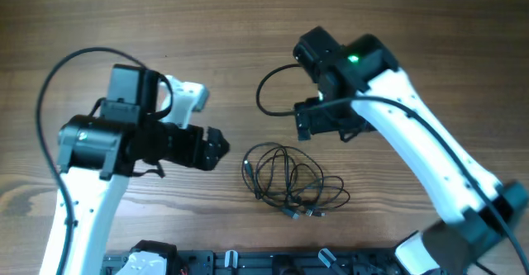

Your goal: Untangle cables

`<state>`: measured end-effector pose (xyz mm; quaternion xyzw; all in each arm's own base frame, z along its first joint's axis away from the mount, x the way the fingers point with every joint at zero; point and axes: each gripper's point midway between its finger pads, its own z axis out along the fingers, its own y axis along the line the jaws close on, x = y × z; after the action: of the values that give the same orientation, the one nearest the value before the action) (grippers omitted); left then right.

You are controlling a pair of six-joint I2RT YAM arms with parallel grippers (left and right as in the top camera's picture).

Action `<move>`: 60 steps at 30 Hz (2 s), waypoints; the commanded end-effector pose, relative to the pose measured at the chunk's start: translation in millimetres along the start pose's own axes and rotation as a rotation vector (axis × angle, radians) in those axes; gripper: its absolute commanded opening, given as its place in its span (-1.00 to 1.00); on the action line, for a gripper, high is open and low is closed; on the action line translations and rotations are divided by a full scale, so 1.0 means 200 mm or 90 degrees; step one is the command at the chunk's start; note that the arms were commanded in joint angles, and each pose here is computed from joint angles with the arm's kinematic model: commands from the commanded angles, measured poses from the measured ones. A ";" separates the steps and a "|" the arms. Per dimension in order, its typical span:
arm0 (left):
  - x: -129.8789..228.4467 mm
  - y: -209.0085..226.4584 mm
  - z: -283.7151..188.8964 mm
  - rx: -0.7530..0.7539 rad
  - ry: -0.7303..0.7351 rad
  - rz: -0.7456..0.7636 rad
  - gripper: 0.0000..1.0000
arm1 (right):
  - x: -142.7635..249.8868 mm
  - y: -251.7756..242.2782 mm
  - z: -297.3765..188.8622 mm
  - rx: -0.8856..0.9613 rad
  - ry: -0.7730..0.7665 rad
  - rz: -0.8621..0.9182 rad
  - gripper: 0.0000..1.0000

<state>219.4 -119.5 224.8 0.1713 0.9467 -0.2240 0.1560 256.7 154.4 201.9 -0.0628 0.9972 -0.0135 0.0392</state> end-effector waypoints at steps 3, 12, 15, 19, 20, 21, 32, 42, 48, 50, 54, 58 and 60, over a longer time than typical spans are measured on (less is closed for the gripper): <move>0.07 -0.11 0.28 0.107 0.080 0.080 0.84 | 0.04 -0.23 -0.51 -0.013 -0.287 0.051 1.00; 0.17 -0.38 0.64 0.182 0.180 0.230 0.81 | 0.32 -0.47 -0.93 -0.038 -0.521 0.033 1.00; 0.16 -0.45 0.80 0.159 0.181 0.310 0.81 | 0.40 -0.50 -0.95 -0.055 -0.537 0.034 1.00; 0.15 -0.46 0.97 0.124 0.175 0.417 0.87 | 0.46 -0.49 -0.93 -0.073 -0.519 0.021 1.00; 0.15 -0.47 1.01 0.124 0.175 0.442 0.88 | 0.47 -0.49 -0.92 -0.075 -0.510 0.018 0.99; 0.16 -0.48 1.06 0.126 0.176 0.467 0.89 | 0.48 -0.48 -0.91 -0.079 -0.503 0.014 0.99; 0.21 -0.42 1.30 0.108 0.214 0.475 -0.50 | 0.50 -0.47 -0.88 -0.078 -0.482 -0.019 1.00; -0.43 -0.34 1.11 -0.150 -0.031 0.420 -0.92 | 0.49 -0.46 -0.85 -0.071 -0.472 -0.027 1.00; -1.05 -0.59 0.45 -0.159 -0.318 0.395 -0.92 | 0.45 -0.42 -0.71 -0.053 -0.414 -0.039 1.00; -1.19 -0.62 0.22 -0.160 -0.400 0.381 -0.92 | 0.44 -0.39 -0.65 -0.058 -0.392 -0.046 1.00; -1.31 -0.63 -0.14 -0.162 -0.505 0.362 -0.92 | 0.40 -0.34 -0.54 -0.058 -0.354 -0.056 0.99; -1.22 -0.63 -0.29 -0.146 -0.508 0.365 -0.92 | 0.35 -0.32 -0.49 -0.052 -0.338 -0.058 0.99; -1.14 -0.60 -0.28 -0.149 -0.467 0.364 -0.92 | 0.34 -0.31 -0.49 -0.051 -0.335 -0.059 1.00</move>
<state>379.3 -257.8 405.6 0.3071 0.7514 -0.0991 0.5755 188.4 82.2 298.5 -0.0996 0.9481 0.0369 0.2997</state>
